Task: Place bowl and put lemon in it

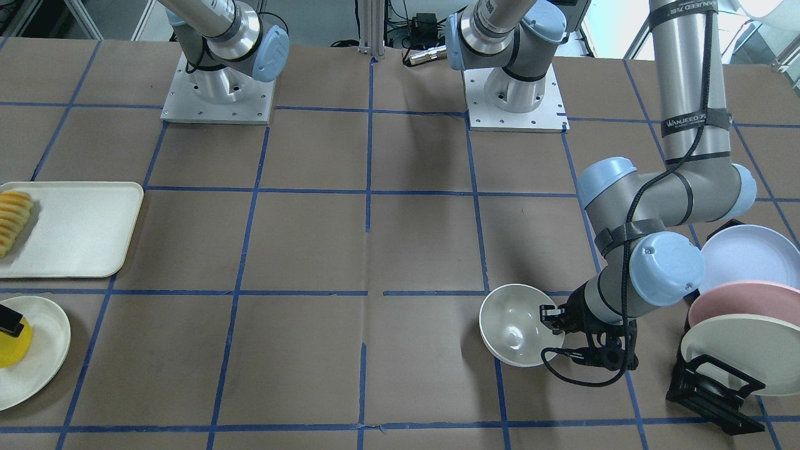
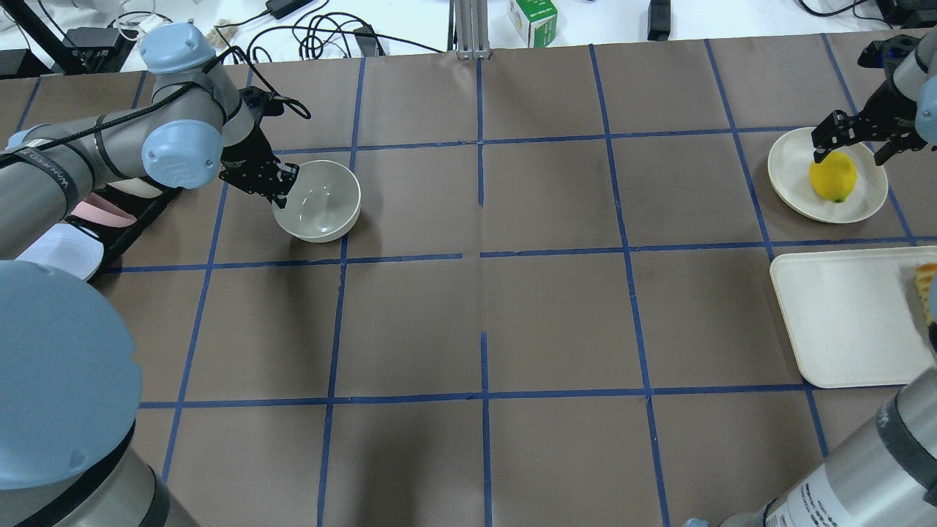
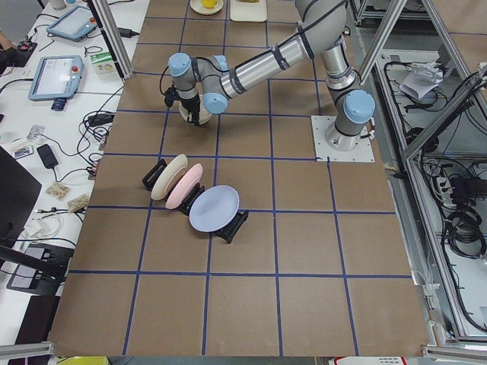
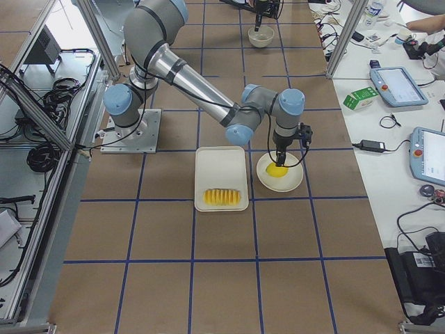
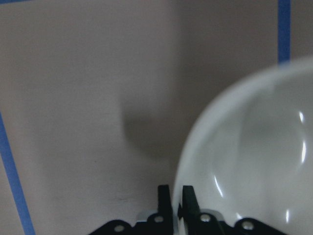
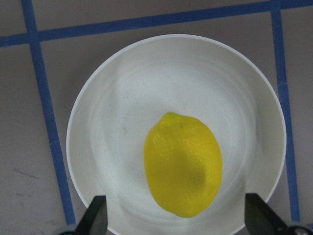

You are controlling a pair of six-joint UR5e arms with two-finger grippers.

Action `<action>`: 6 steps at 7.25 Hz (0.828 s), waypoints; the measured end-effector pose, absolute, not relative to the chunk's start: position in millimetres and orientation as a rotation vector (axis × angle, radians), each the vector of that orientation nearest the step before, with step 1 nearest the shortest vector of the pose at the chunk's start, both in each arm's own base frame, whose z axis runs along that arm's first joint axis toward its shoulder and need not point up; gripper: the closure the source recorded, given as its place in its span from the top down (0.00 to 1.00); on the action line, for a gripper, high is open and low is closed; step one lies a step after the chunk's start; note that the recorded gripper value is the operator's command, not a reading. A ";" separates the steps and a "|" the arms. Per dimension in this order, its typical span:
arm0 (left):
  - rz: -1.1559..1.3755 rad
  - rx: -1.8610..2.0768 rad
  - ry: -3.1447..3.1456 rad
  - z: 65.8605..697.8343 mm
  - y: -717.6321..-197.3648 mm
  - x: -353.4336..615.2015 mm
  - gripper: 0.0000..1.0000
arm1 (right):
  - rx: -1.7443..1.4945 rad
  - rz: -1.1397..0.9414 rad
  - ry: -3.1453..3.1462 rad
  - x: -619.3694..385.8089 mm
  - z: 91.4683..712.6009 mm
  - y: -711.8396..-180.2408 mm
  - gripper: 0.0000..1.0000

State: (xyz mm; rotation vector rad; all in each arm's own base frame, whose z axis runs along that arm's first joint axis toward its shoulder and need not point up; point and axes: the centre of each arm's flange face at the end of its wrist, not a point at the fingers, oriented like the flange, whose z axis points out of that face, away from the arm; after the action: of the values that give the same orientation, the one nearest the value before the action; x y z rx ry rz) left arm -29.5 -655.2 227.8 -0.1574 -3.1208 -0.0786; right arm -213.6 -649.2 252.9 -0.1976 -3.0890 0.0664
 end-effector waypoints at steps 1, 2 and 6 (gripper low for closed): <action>-0.057 -0.160 -3.121 238.4 -654.2 -32.1 0.00 | -0.201 0.048 -3.092 -216.4 242.1 -650.9 1.00; -0.049 -0.165 -3.113 250.7 -650.1 -41.3 0.00 | -0.205 0.035 -3.096 -217.5 234.6 -651.8 1.00; -0.046 -0.011 -3.024 303.7 -608.6 -156.0 0.00 | -0.206 0.003 -3.079 -222.7 214.4 -655.2 0.80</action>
State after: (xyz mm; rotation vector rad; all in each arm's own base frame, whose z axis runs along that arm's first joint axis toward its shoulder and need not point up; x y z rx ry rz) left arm -156.0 -608.6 303.7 -0.0112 -3.0236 -0.0462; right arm -222.7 -655.2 214.4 -0.2061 -3.0790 0.0027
